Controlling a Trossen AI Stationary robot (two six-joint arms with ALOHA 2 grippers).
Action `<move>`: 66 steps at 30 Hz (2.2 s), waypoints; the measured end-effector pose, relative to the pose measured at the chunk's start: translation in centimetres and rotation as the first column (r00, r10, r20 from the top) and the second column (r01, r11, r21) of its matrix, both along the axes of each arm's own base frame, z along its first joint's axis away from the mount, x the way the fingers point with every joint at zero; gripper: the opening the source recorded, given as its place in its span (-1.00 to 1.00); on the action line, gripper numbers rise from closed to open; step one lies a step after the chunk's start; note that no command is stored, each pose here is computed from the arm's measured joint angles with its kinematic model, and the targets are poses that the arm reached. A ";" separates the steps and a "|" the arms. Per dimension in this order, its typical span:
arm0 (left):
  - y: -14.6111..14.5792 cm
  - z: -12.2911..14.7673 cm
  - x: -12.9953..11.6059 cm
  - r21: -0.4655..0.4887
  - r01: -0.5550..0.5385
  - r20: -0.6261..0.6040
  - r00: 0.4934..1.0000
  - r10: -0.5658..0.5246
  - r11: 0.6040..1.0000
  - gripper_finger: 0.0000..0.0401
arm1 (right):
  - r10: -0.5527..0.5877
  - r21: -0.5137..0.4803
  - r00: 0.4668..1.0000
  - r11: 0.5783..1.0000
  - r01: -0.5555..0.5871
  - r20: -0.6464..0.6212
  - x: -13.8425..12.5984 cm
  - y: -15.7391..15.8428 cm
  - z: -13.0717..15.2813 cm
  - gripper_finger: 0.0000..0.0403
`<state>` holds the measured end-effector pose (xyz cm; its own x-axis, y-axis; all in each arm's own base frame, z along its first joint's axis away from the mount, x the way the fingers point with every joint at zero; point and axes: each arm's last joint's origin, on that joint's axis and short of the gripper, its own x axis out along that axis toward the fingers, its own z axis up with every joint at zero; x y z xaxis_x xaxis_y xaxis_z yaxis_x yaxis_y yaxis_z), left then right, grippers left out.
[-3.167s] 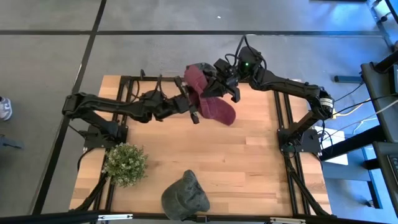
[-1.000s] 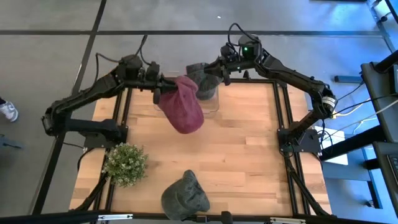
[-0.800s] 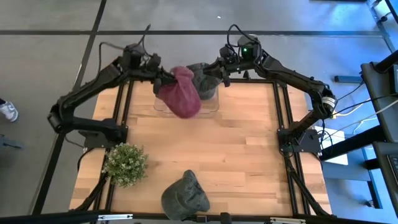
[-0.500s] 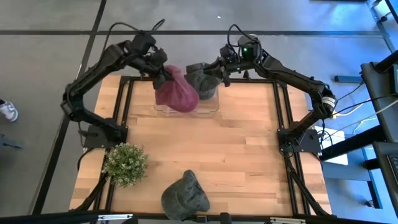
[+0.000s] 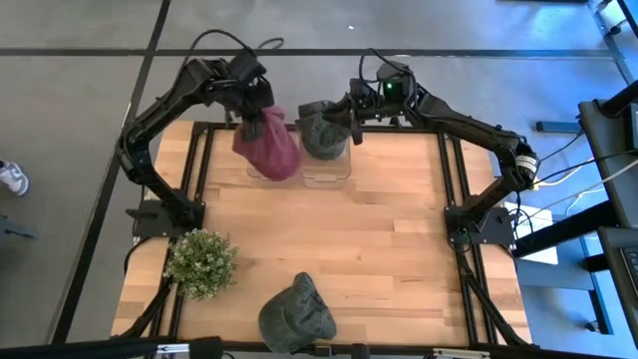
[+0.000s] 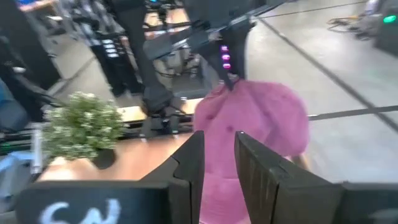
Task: Pick & Place hat
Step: Put the maroon cap into the left transparent bin
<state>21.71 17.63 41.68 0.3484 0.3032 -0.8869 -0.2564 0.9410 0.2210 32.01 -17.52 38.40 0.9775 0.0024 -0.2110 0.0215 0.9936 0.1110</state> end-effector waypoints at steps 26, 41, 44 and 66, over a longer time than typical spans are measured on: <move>1.1 -4.0 7.3 0.306 0.424 -0.427 0.861 -0.275 0.852 -0.77 | -0.070 0.005 0.991 0.997 0.071 -0.110 0.0 0.3 -1.0 -0.55; 5.3 -7.7 9.0 0.274 0.370 -0.432 0.872 -0.230 0.888 -0.77 | -0.067 0.008 0.991 0.998 0.068 -0.119 -0.1 0.4 -1.1 -0.55; 6.0 -8.2 9.4 0.288 0.354 -0.424 0.880 -0.213 0.890 -0.77 | -0.066 0.008 0.991 0.998 0.068 -0.119 -0.1 0.4 -1.1 -0.55; 7.4 -9.8 8.0 0.306 0.221 -0.589 0.808 0.002 0.926 -0.73 | -0.064 0.027 0.985 0.997 0.069 -0.158 -0.2 0.4 -1.5 -0.55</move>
